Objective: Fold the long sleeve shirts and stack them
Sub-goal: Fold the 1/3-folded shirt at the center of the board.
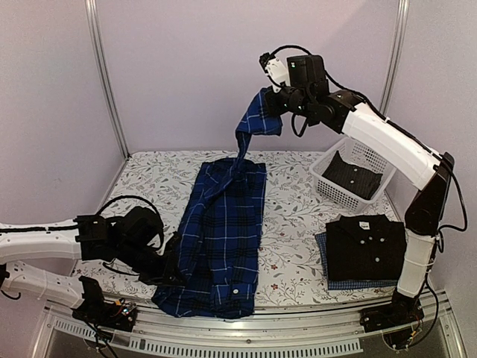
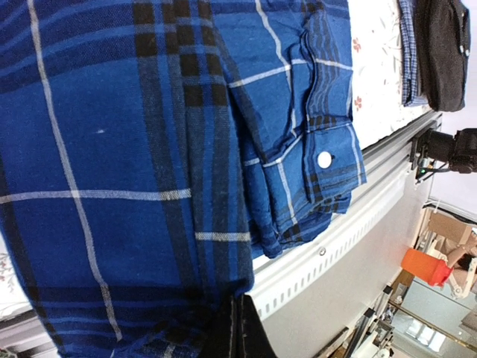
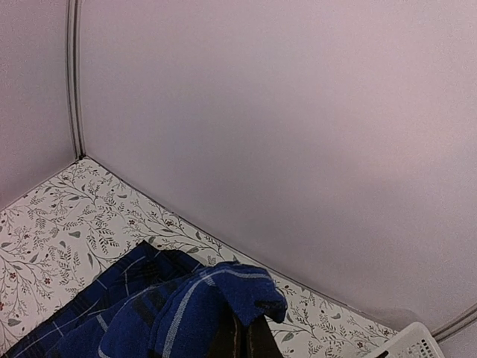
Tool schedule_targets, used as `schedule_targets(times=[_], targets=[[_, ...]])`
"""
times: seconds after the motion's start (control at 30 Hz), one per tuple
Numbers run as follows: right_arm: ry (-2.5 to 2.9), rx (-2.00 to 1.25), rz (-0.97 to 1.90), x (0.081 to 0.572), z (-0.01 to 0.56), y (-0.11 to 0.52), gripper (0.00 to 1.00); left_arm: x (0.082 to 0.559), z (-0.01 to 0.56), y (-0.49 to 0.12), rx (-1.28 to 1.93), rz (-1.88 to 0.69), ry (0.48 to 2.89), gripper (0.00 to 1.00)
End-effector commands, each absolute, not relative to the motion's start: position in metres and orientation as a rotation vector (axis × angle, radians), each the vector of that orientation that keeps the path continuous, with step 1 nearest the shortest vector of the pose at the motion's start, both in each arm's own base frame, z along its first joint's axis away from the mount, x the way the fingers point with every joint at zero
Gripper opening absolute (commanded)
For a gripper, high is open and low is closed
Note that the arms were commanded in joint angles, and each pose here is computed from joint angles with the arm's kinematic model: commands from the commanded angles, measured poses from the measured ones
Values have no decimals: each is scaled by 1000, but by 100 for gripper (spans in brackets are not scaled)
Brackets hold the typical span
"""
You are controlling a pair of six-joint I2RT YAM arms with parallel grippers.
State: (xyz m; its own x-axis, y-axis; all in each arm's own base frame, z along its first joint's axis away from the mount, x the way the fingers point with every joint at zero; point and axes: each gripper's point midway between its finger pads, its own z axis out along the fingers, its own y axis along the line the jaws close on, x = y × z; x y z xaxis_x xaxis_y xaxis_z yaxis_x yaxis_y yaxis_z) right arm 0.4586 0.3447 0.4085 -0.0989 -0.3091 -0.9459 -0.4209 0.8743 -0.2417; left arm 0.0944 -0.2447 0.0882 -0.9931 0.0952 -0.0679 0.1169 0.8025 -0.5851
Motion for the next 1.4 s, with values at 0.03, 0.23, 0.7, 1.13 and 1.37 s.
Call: schedule_targets(times=[0.03,0.23,0.7,1.13,1.37], targets=[[1653,-549,131,459,431,346,0,95,88,-238,88,-999,2935,0],[1632,-551,153,462,438,352,0,98,92,-234,33,-1028,2909,0],[1650,-553,139,466,433,354,0,98,99,-246,87,-1138,2889,0],[1651,-543,103,461,439,342,0,95,84,-260,209,-1131,2952,0],[1636,-535,98,461,444,340,0,93,85,-267,248,-1175,2943,0]])
